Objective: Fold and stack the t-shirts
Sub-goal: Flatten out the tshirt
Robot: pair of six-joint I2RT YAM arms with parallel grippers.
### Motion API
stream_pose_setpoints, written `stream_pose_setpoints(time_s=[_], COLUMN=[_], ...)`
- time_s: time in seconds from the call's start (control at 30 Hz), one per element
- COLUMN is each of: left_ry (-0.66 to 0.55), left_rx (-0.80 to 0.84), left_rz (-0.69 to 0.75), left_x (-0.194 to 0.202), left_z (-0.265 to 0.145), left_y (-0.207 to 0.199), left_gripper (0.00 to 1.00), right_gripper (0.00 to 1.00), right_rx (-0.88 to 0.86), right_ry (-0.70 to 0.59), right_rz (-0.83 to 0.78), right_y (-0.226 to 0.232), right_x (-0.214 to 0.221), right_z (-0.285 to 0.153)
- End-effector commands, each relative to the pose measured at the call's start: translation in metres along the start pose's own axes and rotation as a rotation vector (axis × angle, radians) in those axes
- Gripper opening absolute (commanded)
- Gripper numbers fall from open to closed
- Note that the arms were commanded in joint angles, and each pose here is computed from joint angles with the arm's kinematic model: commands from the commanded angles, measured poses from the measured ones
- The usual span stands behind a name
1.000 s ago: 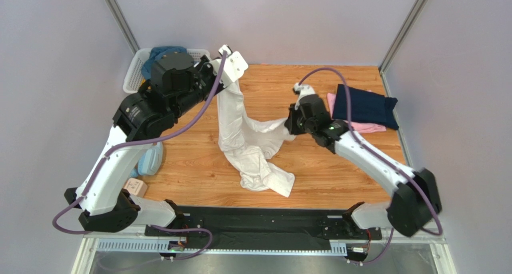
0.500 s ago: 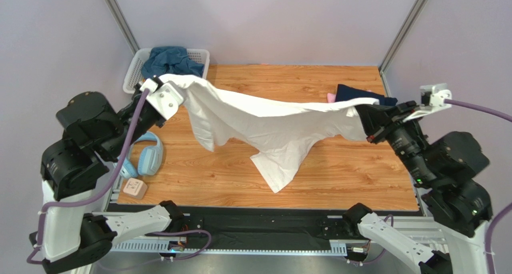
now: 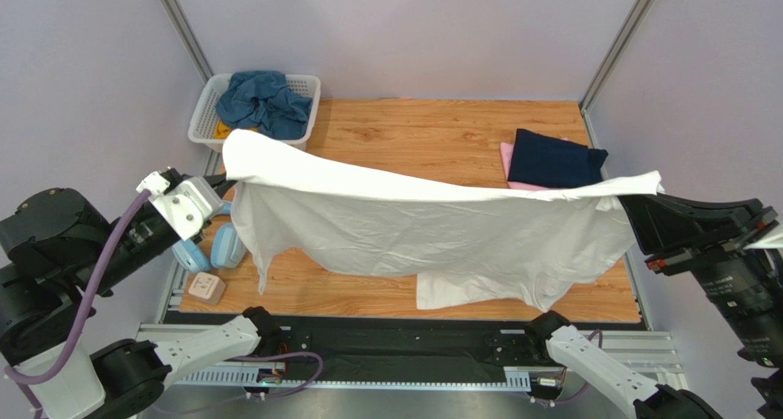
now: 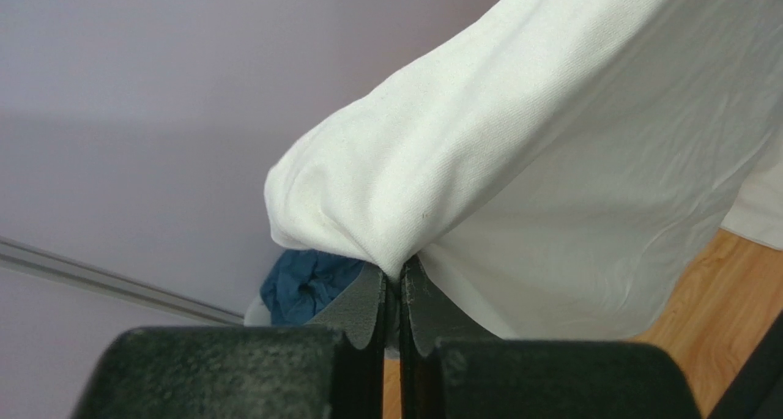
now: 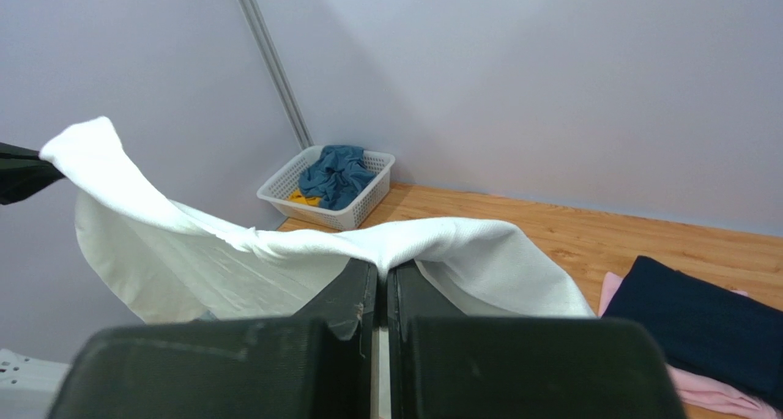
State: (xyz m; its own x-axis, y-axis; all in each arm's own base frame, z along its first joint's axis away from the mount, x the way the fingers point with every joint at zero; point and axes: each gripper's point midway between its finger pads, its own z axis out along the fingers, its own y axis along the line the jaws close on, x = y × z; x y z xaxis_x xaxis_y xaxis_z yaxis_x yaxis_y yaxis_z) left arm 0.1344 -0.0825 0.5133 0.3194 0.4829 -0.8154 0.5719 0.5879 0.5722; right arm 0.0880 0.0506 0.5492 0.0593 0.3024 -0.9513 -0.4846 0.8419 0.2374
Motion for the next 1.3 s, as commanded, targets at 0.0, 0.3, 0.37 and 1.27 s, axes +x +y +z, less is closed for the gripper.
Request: stream_pose_setpoints(time_s=[0.0,0.3,0.37,1.27], left_ry=[-0.010,-0.010,0.101,0.903], left_rx=[0.083,0.168,0.221,0.090], left_rz=[-0.068,-0.148,-0.148,-0.181], left_x=[0.003,0.010,0.047,0.342], left_z=[-0.022,-0.023,0.002,0.193], left_y=[-0.020,-0.045,-0.069,-0.042], left_gripper=[0.00,0.00,0.00,0.00], right_gripper=[0.00,0.00,0.00,0.00], right_rx=[-0.079,-0.054,-0.016,0.322], right_ry=[-0.028,0.038,0.119,0.639], right_rz=[-0.035,0.005,0.017,-0.024], right_y=[0.025,0.021,0.006,-0.150], right_x=[-0.023,0.000,0.037,0.318], right_z=[-0.010,0.023,0.056,0.302])
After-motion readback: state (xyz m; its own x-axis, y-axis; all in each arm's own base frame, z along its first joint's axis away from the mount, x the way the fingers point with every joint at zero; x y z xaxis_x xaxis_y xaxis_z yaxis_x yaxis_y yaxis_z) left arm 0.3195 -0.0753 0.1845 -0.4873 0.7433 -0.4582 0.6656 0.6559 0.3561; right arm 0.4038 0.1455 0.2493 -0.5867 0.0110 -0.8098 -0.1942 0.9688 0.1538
